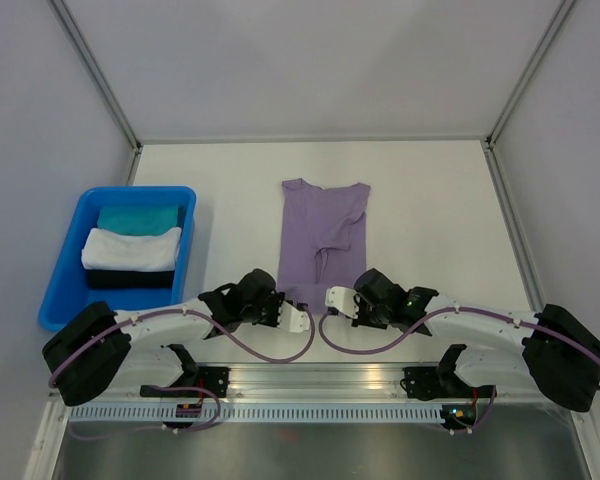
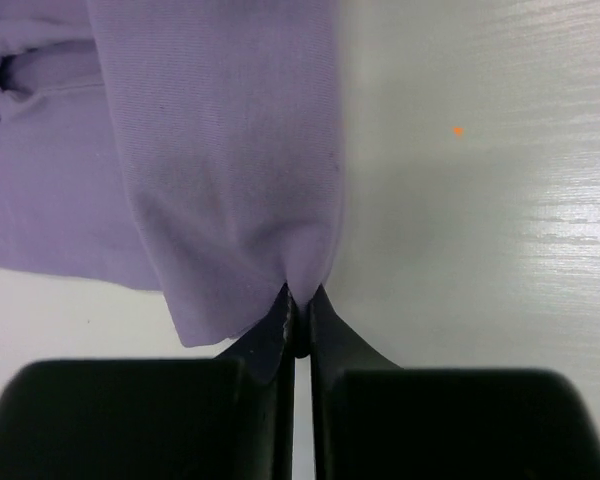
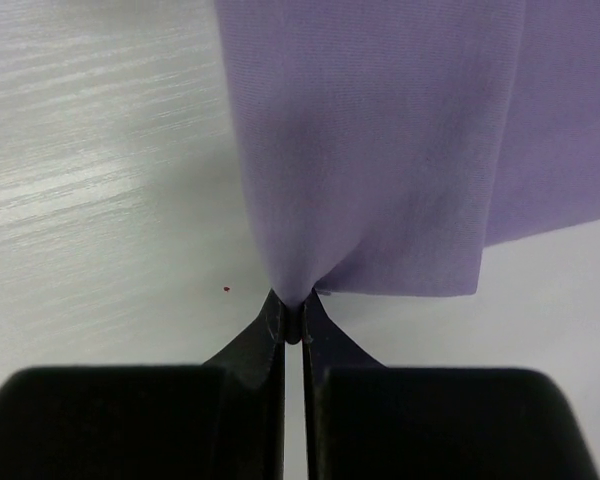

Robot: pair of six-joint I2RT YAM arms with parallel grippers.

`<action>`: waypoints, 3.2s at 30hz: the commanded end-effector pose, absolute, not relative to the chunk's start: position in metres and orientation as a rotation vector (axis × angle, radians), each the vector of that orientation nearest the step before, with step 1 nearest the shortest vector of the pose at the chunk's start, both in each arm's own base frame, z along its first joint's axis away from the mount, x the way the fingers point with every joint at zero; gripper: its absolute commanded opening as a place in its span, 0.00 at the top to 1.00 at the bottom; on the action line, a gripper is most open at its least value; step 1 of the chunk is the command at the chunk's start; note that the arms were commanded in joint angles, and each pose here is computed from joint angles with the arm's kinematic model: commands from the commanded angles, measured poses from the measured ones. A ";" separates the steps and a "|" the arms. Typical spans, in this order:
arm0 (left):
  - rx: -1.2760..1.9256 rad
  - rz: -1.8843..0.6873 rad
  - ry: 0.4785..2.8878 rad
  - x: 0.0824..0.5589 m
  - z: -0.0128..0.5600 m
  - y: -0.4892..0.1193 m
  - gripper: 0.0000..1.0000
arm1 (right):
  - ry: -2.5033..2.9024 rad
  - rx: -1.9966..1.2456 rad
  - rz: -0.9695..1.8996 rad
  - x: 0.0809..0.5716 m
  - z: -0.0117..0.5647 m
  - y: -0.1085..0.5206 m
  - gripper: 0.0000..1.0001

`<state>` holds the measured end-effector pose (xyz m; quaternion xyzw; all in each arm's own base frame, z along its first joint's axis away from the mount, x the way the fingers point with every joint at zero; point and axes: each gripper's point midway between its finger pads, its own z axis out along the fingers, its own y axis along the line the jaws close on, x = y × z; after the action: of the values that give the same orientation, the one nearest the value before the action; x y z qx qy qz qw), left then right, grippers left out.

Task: Roll the t-shirts
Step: Roll the tshirt

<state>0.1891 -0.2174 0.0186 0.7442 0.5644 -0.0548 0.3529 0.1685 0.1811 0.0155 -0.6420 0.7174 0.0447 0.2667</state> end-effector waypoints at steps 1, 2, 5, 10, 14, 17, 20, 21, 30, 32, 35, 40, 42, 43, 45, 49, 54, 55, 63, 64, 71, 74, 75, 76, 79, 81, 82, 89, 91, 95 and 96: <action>1.951 -0.170 1.523 0.185 0.021 -0.215 0.98 | 1.949 -1.727 0.226 0.163 0.030 0.191 1.00; 1.967 -0.208 1.542 0.179 0.022 -0.214 0.98 | 1.958 -1.720 0.294 0.160 0.033 0.193 1.00; 2.004 -0.385 1.626 0.157 0.033 -0.208 0.98 | 1.941 -1.738 0.478 0.150 0.050 0.196 1.00; 2.051 -0.803 1.726 0.113 0.056 -0.201 0.98 | 1.923 -1.897 0.648 0.128 0.065 0.190 1.00; 2.039 -1.017 1.856 0.100 0.064 -0.193 0.98 | 1.938 -1.954 0.740 0.123 0.068 0.190 0.99; 1.946 -1.159 1.942 0.111 0.072 -0.196 0.98 | 1.970 -1.899 0.763 0.132 0.072 0.195 1.00; 1.888 -1.187 1.976 0.131 0.076 -0.200 0.98 | 2.000 -1.767 0.768 0.154 0.071 0.204 1.00; 1.879 -1.186 1.976 0.135 0.076 -0.201 0.98 | 2.037 -1.714 0.789 0.157 0.070 0.207 1.00; 1.716 -1.200 2.154 0.182 0.066 -0.200 0.98 | 2.202 -1.381 0.757 0.210 0.058 0.201 0.94; 1.695 -1.204 2.172 0.190 0.066 -0.202 0.97 | 2.257 -1.307 0.709 0.224 0.054 0.196 0.91; 1.653 -1.231 2.219 0.200 0.058 -0.204 0.92 | 2.299 -1.225 0.699 0.237 0.051 0.192 0.85; 1.579 -1.199 2.356 0.222 0.047 -0.208 0.81 | 2.358 -1.087 0.630 0.253 0.051 0.178 0.70; 1.572 -1.180 2.360 0.228 0.047 -0.209 0.81 | 2.370 -1.040 0.628 0.255 0.055 0.174 0.63; 1.570 -1.174 2.353 0.230 0.047 -0.210 0.80 | 2.353 -1.017 0.623 0.258 0.063 0.171 0.62; 1.569 -1.170 2.347 0.231 0.047 -0.210 0.77 | 2.332 -0.985 0.620 0.262 0.075 0.170 0.61; 1.577 -1.143 2.359 0.230 0.045 -0.207 0.64 | 2.305 -0.939 0.653 0.261 0.098 0.171 0.58; 1.522 -1.010 2.350 0.249 0.056 -0.201 0.56 | 2.281 -0.899 0.708 0.261 0.113 0.179 0.59; 1.508 -0.982 2.342 0.254 0.060 -0.200 0.55 | 2.254 -0.899 0.716 0.264 0.117 0.181 0.59; 1.331 -0.812 2.242 0.289 0.106 -0.197 0.50 | 2.035 -1.131 0.588 0.251 0.127 0.193 0.59; 1.309 -0.765 2.204 0.294 0.117 -0.196 0.51 | 2.019 -1.165 0.561 0.248 0.125 0.193 0.59; 1.492 -0.385 1.975 0.244 0.100 -0.191 0.58 | 1.878 -1.564 0.312 0.188 0.076 0.196 0.59; 1.605 -0.336 1.796 0.217 0.093 -0.200 0.49 | 1.850 -1.635 0.201 0.178 0.058 0.189 0.58; 1.606 -0.318 1.697 0.211 0.093 -0.201 0.46 | 1.837 -1.662 0.202 0.173 0.054 0.190 0.57; 1.614 -0.309 1.651 0.206 0.091 -0.202 0.41 | 1.820 -1.675 0.198 0.174 0.052 0.191 0.57; 1.668 -0.288 1.498 0.186 0.082 -0.209 0.38 | 1.806 -1.694 0.188 0.174 0.046 0.194 0.56; 1.735 -0.283 1.437 0.172 0.069 -0.211 0.38 | 1.818 -1.712 0.181 0.174 0.040 0.195 0.56; 1.735 -0.270 1.414 0.172 0.069 -0.213 0.38 | 1.824 -1.711 0.175 0.174 0.038 0.195 0.56; 1.786 -0.173 1.399 0.175 0.049 -0.214 0.38 | 1.830 -1.705 0.142 0.179 0.032 0.192 0.56; 1.806 -0.141 1.414 0.178 0.040 -0.211 0.39 | 1.842 -1.695 0.147 0.179 0.029 0.194 0.56; 1.842 -0.119 1.430 0.179 0.027 -0.208 0.42 | 1.889 -1.682 0.160 0.179 0.023 0.197 0.71; 1.823 -0.103 1.425 0.184 0.029 -0.211 0.48 | 1.894 -1.678 0.166 0.179 0.023 0.198 0.76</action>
<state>0.1690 -0.2058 0.0249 0.7206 0.5782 -0.0702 0.3762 0.1733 0.1889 0.0198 -0.6428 0.7085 0.0589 0.2852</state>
